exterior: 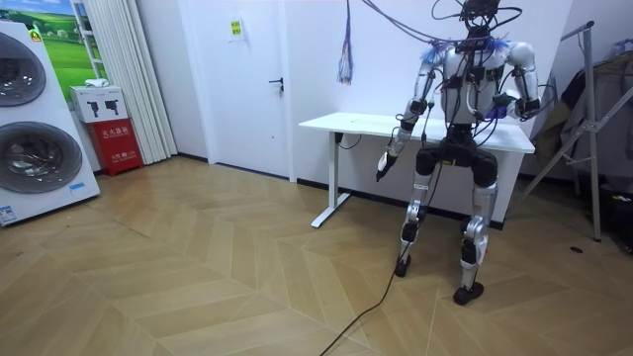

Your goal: Wipe table

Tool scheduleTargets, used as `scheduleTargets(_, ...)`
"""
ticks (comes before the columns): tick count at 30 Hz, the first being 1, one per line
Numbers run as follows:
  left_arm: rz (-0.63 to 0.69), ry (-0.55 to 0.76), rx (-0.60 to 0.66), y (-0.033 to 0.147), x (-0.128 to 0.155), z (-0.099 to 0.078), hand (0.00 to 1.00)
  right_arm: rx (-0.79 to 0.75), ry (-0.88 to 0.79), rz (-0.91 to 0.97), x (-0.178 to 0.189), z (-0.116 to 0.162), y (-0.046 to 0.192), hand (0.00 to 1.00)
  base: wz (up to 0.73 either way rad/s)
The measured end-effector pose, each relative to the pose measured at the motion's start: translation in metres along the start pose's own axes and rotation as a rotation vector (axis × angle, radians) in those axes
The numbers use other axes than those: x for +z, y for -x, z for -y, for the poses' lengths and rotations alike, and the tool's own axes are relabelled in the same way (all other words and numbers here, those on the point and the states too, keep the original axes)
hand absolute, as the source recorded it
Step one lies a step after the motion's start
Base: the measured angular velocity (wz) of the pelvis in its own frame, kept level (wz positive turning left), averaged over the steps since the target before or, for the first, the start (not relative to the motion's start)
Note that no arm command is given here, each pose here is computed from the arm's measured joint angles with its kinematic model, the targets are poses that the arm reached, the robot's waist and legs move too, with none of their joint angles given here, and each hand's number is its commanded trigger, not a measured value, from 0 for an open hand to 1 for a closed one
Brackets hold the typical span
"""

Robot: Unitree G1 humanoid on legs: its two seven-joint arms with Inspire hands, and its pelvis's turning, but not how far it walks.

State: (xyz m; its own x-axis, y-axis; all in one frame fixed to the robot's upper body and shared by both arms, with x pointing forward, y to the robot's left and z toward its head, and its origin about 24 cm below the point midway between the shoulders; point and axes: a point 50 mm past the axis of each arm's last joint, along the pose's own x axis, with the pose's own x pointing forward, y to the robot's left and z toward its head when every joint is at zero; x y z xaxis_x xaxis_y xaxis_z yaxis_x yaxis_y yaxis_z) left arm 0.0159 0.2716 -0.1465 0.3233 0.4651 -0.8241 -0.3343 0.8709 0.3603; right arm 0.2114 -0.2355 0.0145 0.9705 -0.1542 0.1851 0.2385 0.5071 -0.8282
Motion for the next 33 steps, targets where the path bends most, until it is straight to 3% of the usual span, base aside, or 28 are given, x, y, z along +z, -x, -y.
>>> scheduleTargets(7,-0.029,0.024,0.04,0.002,-0.008,-0.008,0.0,0.024,-0.086,-0.376,-0.06,-0.014,0.037,0.0,0.0)
scheduleTargets(16,-0.062,0.041,0.062,0.003,-0.011,-0.01,0.0,-0.243,-0.314,-0.757,-0.102,-0.004,0.066,0.0,-0.02)
scheduleTargets(21,-0.068,0.055,0.094,0.003,-0.013,-0.013,0.0,-0.359,-0.472,-1.122,-0.128,-0.02,0.114,0.0,0.0)
scheduleTargets(26,-0.1,0.063,0.117,0.008,-0.025,-0.017,0.0,-0.466,-0.497,-1.342,-0.147,-0.016,0.155,0.0,0.06)
scheduleTargets(33,-0.122,0.076,0.105,0.011,-0.032,-0.011,0.0,-0.497,-0.47,-1.6,-0.148,-0.029,0.211,0.0,0.0)
